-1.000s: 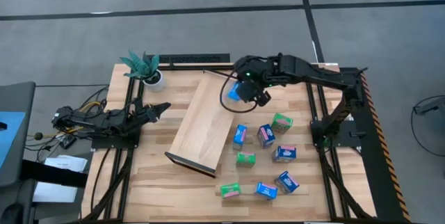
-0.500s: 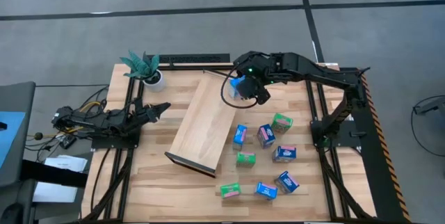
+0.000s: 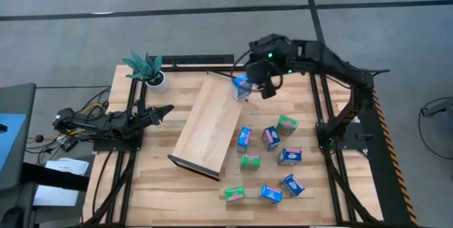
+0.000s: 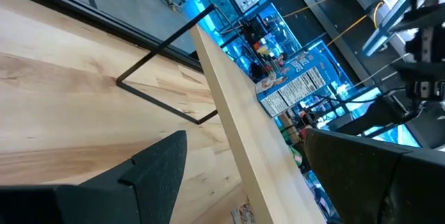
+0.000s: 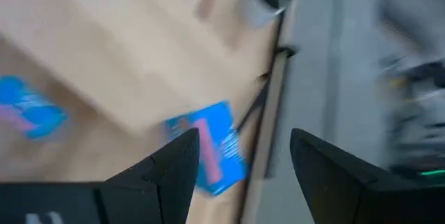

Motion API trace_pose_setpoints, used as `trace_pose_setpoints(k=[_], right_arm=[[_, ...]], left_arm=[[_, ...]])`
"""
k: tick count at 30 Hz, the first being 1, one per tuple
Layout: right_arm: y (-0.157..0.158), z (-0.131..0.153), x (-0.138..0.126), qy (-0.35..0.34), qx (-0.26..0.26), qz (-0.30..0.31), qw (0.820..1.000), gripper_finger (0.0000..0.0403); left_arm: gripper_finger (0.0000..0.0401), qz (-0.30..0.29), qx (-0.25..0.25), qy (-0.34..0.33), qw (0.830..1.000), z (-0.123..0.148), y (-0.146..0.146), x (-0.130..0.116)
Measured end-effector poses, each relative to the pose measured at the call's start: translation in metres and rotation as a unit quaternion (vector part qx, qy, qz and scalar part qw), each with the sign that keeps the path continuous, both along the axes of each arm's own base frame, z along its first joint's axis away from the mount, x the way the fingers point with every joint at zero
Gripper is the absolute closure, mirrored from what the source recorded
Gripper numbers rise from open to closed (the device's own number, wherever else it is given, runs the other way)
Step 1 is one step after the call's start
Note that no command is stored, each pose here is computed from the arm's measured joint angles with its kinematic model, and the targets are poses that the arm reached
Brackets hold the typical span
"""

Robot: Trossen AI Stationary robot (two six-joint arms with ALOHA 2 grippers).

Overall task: Stack cereal on shelf
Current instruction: Put the top light blue cereal box on the shelf

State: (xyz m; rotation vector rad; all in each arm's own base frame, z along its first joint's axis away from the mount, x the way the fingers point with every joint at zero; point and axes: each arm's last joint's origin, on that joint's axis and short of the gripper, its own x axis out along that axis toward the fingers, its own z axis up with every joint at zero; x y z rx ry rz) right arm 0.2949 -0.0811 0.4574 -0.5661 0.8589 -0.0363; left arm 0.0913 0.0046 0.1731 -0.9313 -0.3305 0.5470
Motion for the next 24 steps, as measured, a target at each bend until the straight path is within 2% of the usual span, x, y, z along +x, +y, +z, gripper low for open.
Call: trace_pose_setpoints(k=[4, 7, 11, 14, 17, 21, 24], right_arm=[[-0.022, 0.001, -0.029, 0.011, 0.118, -0.028, 0.993, 0.0152], [-0.040, 0.000, -0.048, -0.009, 0.171, -0.050, 0.984, 0.0152], [-0.059, -0.004, -0.074, -0.037, 0.168, -0.096, 0.980, 0.0152], [-0.071, -0.019, -0.083, -0.058, 0.171, -0.112, 0.977, 0.0152], [-0.076, -0.040, -0.085, -0.084, 0.176, -0.104, 0.975, 0.0152], [-0.081, -0.083, -0.081, -0.092, 0.189, -0.093, 0.973, 0.0152], [-0.083, -0.105, -0.078, -0.097, 0.191, -0.095, 0.972, 0.0152]], left_arm=[[0.0121, 0.000, 0.000, 0.000, 1.000, 0.000, 0.000, 0.000], [0.0121, 0.000, 0.001, 0.000, 1.000, 0.000, 0.000, 0.000], [0.0121, 0.000, 0.001, 0.000, 1.000, 0.000, 0.000, 0.000], [0.0121, 0.000, 0.002, 0.001, 1.000, 0.000, 0.000, 0.000], [0.0121, 0.001, 0.003, 0.002, 1.000, 0.000, 0.000, 0.000], [0.0121, 0.000, 0.000, 0.000, 1.000, 0.000, 0.000, 0.000], [0.0121, -0.005, 0.000, -0.005, 1.000, 0.001, 0.000, 0.000]])
